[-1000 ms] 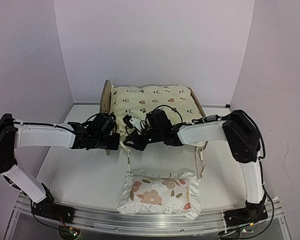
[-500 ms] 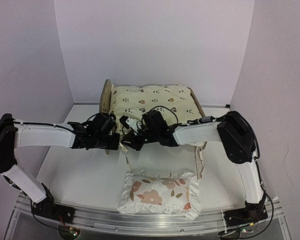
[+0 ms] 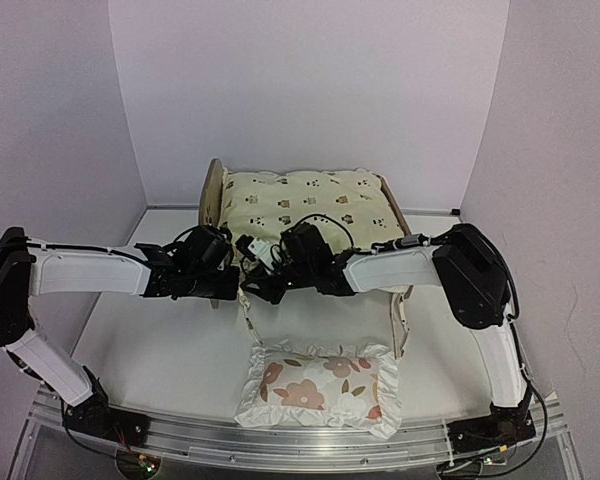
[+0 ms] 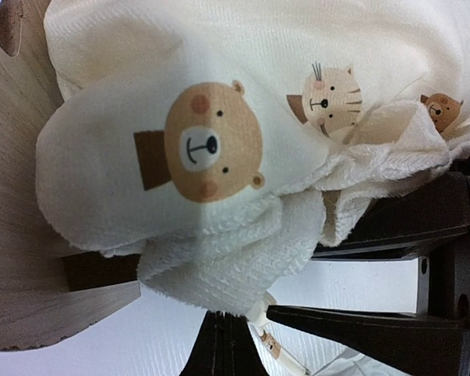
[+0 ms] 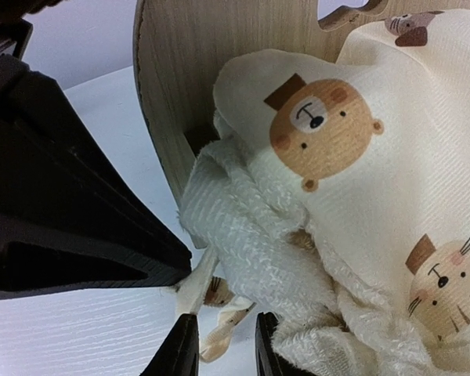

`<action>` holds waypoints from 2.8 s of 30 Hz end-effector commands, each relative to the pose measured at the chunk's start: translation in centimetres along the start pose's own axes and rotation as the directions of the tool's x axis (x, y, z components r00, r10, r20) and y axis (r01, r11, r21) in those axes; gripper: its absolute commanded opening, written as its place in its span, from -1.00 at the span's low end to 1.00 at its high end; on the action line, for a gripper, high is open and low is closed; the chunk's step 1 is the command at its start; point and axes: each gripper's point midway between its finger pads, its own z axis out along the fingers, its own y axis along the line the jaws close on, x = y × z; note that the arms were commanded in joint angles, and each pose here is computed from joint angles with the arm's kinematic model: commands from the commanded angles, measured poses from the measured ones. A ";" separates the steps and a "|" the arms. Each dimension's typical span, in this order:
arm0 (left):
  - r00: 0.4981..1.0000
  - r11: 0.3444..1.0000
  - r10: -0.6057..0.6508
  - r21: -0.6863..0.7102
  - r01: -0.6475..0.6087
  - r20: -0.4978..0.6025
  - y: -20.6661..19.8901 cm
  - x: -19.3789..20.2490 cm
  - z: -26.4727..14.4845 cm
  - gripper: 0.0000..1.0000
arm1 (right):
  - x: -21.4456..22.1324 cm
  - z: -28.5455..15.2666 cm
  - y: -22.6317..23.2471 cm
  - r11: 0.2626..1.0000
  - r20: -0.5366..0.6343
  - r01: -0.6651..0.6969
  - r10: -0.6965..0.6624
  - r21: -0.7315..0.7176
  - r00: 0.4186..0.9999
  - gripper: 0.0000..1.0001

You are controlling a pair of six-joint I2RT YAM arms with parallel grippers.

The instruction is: Set up the pet bed

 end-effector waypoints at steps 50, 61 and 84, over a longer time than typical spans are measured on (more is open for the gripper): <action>1.000 0.999 0.017 0.048 -0.017 0.007 -1.0 -1.4 -1.3 -1.00 | 0.2 0.2 -1.3 0.983 0.018 0.036 -0.040 0.178 0.999 -0.65; 1.000 0.998 0.024 0.062 -0.024 0.004 -1.3 -1.5 -1.4 -1.00 | -0.3 1.0 -0.4 0.993 0.041 0.006 -0.011 0.116 0.999 -0.56; 0.999 0.993 0.038 0.114 -0.036 -0.015 -2.4 -2.3 -2.9 -1.00 | -1.9 1.5 2.0 0.999 0.086 0.010 -0.007 -0.036 0.996 -0.14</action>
